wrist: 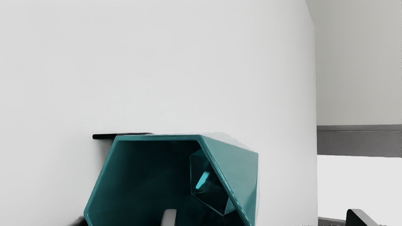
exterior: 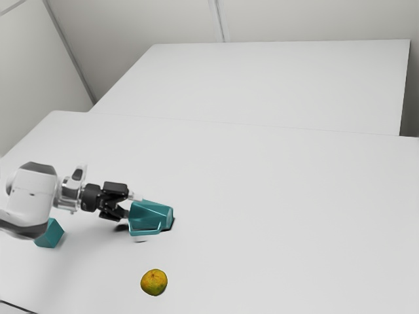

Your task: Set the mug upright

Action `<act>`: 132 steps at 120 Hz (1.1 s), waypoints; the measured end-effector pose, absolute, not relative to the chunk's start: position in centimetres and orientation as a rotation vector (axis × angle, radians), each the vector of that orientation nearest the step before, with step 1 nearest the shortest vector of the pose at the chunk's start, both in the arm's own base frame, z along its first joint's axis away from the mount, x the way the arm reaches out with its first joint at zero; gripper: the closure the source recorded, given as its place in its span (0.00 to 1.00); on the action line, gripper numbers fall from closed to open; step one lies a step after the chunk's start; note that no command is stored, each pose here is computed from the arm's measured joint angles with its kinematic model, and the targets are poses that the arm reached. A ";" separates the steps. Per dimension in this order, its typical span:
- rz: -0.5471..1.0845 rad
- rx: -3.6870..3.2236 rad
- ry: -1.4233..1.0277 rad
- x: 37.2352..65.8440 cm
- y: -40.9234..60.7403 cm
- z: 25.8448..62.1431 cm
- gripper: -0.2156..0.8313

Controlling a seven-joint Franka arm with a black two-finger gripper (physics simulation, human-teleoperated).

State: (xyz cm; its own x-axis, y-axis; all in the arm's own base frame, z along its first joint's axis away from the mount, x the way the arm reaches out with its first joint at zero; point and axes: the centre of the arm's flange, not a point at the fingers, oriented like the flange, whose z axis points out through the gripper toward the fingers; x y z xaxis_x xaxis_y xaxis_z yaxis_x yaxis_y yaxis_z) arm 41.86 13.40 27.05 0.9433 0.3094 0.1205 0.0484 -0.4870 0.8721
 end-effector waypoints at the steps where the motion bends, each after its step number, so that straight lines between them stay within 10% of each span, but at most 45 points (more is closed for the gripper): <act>1: 0.319 2.065 0.253 41.9 13.4 27.1 0.23; 37: 0.278 2.040 0.227 42.2 12.1 26.0 0.24; 90: 0.276 2.022 0.202 42.3 11.4 26.4 0.81; 132: 0.295 2.026 0.175 42.6 11.0 27.8 0.92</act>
